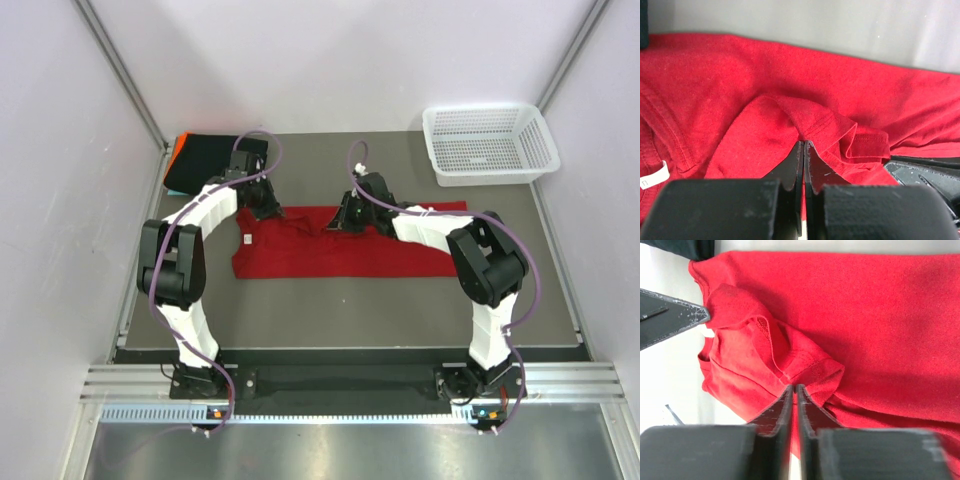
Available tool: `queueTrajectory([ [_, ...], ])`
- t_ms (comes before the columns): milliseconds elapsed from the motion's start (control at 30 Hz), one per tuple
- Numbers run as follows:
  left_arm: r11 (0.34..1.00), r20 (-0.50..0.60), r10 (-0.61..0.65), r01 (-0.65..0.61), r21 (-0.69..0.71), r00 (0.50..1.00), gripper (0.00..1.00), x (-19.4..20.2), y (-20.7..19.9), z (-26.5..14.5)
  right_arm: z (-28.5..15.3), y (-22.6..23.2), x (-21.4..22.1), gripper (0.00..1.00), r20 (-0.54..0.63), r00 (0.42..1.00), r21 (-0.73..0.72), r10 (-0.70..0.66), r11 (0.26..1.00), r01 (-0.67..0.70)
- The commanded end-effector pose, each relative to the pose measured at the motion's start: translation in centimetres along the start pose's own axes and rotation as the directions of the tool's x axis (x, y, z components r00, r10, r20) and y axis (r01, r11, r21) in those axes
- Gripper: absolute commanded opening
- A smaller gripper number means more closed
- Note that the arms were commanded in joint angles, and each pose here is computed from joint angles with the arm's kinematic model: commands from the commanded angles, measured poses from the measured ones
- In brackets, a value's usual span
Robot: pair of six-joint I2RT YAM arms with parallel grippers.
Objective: Fold and stack the t-shirts
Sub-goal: Fold the tshirt
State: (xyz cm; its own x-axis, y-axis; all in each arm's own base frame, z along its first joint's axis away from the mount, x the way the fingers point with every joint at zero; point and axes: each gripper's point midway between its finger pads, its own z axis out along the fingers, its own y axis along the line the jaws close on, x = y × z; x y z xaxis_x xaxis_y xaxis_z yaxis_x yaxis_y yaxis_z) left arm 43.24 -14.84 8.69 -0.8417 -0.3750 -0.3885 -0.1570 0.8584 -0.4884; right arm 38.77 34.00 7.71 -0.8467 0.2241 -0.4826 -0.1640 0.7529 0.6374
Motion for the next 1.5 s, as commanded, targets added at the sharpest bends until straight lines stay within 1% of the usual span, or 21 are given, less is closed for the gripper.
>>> queueTrajectory([
  [0,0.999,0.035,0.024,-0.025,0.028,0.999,0.00,-1.6,-1.4,-1.4,-0.2,0.6,-1.2,0.00,0.029,1.000,-0.020,0.001,1.000,-0.001],
  [300,0.998,0.024,0.032,-0.031,-0.060,0.999,0.00,-2.0,0.6,-2.2,-1.8,0.5,-1.5,0.00,0.057,0.998,-0.005,-0.028,1.000,0.028],
  [500,0.997,0.013,0.031,-0.030,-0.070,0.999,0.00,-2.0,1.2,-2.7,-3.0,-0.2,-0.2,0.00,0.041,0.999,0.007,-0.033,0.999,0.033],
  [633,0.996,-0.016,0.034,-0.035,-0.077,0.999,0.00,-1.3,1.6,-2.8,-3.8,-0.6,0.3,0.00,0.045,0.998,0.012,-0.051,0.999,0.051],
  [833,0.994,-0.056,0.037,-0.042,-0.096,0.998,0.00,-0.8,2.3,-2.7,-4.7,-0.1,0.6,0.00,0.042,0.997,-0.012,-0.071,0.997,0.072],
  [1033,0.994,-0.074,0.026,-0.034,-0.103,0.997,0.00,-0.3,2.1,-4.1,-5.1,0.5,1.4,0.00,0.039,0.996,-0.037,-0.074,0.996,0.076],
  [1167,0.990,-0.130,-0.011,-0.008,-0.141,0.991,0.00,1.6,3.1,-4.7,-4.7,0.3,2.3,0.00,0.021,0.997,-0.040,-0.075,0.996,0.075],
  [1333,0.985,-0.138,-0.029,0.006,-0.170,0.990,0.00,3.5,4.4,-4.7,-4.3,-0.2,3.9,0.00,-0.011,0.997,-0.051,-0.075,0.996,0.074],
  [1467,0.975,-0.175,-0.055,0.015,-0.224,0.983,0.00,5.7,6.2,-4.4,-4.3,-0.6,4.6,0.00,-0.024,0.996,-0.048,-0.082,0.996,0.080],
])
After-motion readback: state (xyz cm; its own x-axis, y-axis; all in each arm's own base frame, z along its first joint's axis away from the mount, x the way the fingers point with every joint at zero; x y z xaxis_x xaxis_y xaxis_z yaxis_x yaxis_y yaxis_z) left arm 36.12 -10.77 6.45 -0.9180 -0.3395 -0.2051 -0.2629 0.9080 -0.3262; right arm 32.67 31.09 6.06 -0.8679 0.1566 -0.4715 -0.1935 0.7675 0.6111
